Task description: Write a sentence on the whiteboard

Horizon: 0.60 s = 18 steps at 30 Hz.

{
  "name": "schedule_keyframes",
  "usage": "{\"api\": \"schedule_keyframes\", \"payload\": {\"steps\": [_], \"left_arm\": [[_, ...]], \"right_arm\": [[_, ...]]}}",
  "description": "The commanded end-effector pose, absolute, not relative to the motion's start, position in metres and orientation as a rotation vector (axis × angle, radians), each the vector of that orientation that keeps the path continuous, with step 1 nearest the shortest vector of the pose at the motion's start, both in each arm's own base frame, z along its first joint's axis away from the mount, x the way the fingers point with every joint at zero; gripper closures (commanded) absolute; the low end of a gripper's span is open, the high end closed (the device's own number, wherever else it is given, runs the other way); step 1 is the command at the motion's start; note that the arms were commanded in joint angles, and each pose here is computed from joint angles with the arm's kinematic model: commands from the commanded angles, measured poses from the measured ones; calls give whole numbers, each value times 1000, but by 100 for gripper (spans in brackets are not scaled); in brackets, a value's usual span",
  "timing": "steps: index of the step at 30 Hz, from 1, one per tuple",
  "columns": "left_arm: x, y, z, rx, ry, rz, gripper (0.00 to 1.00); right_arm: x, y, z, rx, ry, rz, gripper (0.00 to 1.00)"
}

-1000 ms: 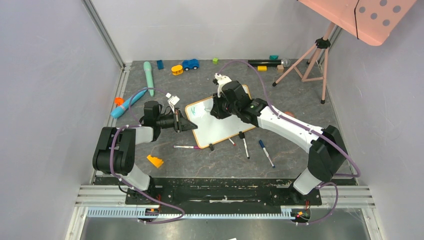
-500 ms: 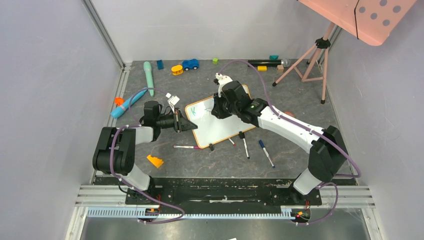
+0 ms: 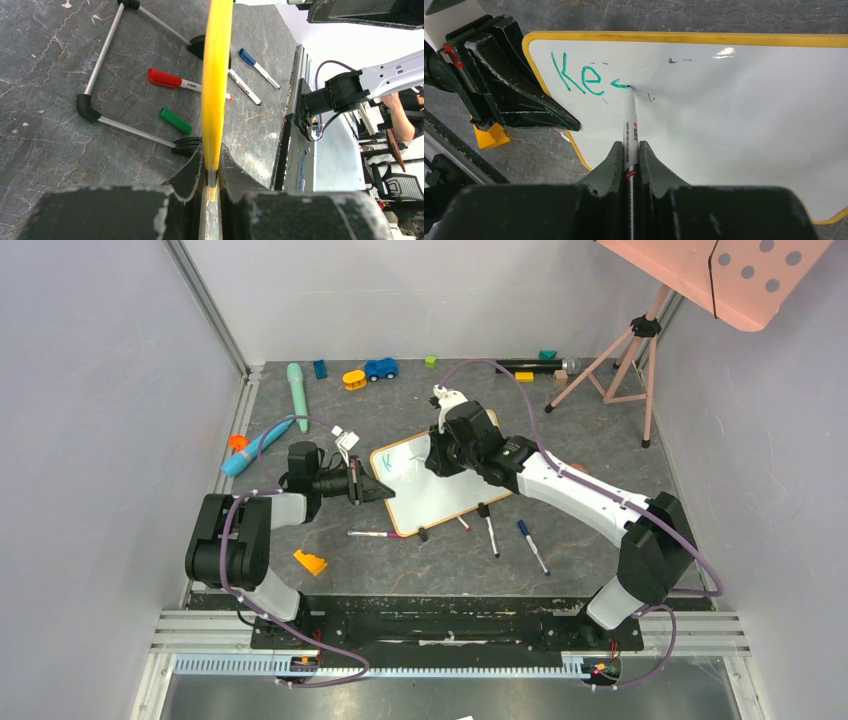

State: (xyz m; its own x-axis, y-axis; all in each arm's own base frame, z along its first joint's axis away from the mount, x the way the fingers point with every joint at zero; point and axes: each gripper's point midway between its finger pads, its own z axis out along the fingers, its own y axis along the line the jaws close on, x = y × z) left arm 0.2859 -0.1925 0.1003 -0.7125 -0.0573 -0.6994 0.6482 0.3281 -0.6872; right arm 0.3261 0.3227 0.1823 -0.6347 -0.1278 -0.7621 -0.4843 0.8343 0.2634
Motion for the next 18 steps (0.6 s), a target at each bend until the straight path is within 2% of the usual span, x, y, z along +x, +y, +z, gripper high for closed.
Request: {"api": "schedule_keyframes", "payload": {"steps": [1, 18], "left_arm": [[280, -197, 104, 548, 1957, -1467, 98], [280, -197, 104, 548, 1958, -1464, 98]], "right_arm": [[347, 311, 199, -365, 2173, 517, 100], [349, 332, 204, -428, 2163, 605, 100]]}}
